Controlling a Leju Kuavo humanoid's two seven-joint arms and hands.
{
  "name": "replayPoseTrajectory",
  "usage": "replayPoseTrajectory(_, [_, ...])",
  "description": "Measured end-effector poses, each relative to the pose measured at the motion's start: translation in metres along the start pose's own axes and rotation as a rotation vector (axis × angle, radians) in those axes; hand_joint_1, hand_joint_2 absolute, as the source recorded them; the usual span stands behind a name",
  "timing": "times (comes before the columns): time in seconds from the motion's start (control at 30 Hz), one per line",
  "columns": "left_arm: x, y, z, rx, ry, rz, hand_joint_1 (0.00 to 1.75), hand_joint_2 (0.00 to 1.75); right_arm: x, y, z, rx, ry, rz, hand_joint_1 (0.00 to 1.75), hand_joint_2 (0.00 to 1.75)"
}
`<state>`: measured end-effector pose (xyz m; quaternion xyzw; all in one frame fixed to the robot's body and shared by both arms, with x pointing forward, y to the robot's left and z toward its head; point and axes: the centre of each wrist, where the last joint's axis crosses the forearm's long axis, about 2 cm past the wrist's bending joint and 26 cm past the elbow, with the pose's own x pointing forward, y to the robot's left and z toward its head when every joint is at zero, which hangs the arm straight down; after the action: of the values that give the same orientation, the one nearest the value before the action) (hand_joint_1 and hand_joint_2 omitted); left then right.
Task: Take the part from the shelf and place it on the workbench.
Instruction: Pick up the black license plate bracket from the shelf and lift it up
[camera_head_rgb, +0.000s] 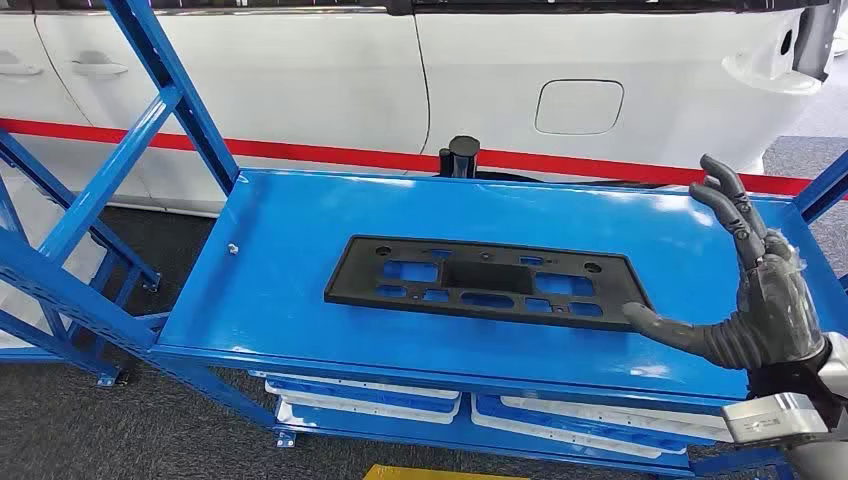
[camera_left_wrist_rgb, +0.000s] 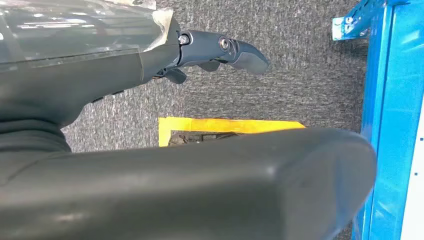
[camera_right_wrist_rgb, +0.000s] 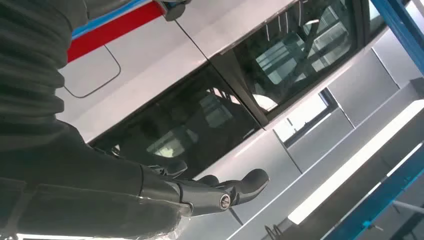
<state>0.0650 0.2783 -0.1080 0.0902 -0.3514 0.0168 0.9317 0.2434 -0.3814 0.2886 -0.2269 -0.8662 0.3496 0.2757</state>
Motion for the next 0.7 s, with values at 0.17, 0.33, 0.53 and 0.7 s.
replayPoseTrajectory(0.17, [0.004, -0.001, -0.002, -0.007, 0.003, -0.009, 0.00, 0.00, 0.005, -0.001, 0.013, 0.040, 0.034, -0.001, 0.00, 1.75])
replayPoseTrajectory(0.33, [0.006, 0.000, -0.004, -0.024, 0.027, -0.033, 0.00, 0.00, 0.017, -0.001, 0.031, 0.088, 0.053, 0.005, 0.00, 1.75])
replayPoseTrajectory(0.53, [0.012, 0.000, -0.007, -0.031, 0.022, -0.039, 0.00, 0.00, 0.024, -0.001, 0.036, 0.106, 0.051, 0.000, 0.00, 1.75])
replayPoseTrajectory(0.7, [0.012, 0.000, -0.008, -0.034, 0.023, -0.043, 0.00, 0.00, 0.026, 0.000, 0.037, 0.111, 0.057, -0.003, 0.00, 1.75])
